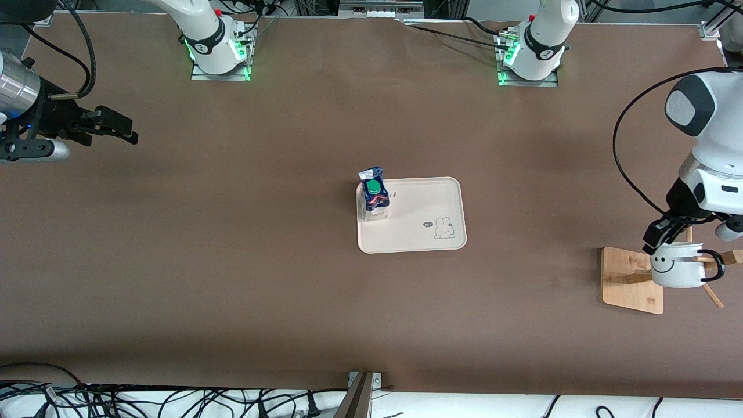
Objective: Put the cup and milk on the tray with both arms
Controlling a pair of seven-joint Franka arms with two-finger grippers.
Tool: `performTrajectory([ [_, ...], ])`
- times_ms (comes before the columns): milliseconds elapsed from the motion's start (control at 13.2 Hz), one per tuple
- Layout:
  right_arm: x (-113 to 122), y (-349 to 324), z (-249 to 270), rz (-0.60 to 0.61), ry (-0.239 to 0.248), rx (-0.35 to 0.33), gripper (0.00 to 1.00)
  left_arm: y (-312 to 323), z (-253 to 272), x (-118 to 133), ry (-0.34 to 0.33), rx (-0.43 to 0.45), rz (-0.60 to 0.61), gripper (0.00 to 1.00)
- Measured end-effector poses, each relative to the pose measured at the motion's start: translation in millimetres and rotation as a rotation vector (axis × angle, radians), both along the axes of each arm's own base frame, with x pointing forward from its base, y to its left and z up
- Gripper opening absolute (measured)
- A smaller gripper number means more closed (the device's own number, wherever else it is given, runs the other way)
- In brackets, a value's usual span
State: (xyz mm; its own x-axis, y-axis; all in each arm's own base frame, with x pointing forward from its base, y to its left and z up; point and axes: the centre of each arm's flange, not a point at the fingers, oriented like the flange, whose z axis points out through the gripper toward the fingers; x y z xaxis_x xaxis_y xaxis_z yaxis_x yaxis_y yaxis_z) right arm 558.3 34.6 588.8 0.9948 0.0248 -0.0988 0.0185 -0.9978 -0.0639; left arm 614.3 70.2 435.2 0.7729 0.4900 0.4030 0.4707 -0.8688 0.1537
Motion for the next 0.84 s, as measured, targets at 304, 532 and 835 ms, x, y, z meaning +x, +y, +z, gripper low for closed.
performTrajectory([
  [304,-4.9,-5.3,4.3,0.006,-0.008,-0.008,1.00,1.3,-0.9,-4.4,-0.002,0.000,0.003,0.65],
  [532,-10.0,-13.2,1.3,0.009,-0.018,-0.008,1.00,13.0,-11.6,-0.1,-0.056,-0.013,0.031,0.60],
  [835,-4.9,-17.5,-5.7,0.050,-0.064,-0.053,1.00,20.1,-27.0,9.1,-0.091,-0.038,0.052,0.41],
])
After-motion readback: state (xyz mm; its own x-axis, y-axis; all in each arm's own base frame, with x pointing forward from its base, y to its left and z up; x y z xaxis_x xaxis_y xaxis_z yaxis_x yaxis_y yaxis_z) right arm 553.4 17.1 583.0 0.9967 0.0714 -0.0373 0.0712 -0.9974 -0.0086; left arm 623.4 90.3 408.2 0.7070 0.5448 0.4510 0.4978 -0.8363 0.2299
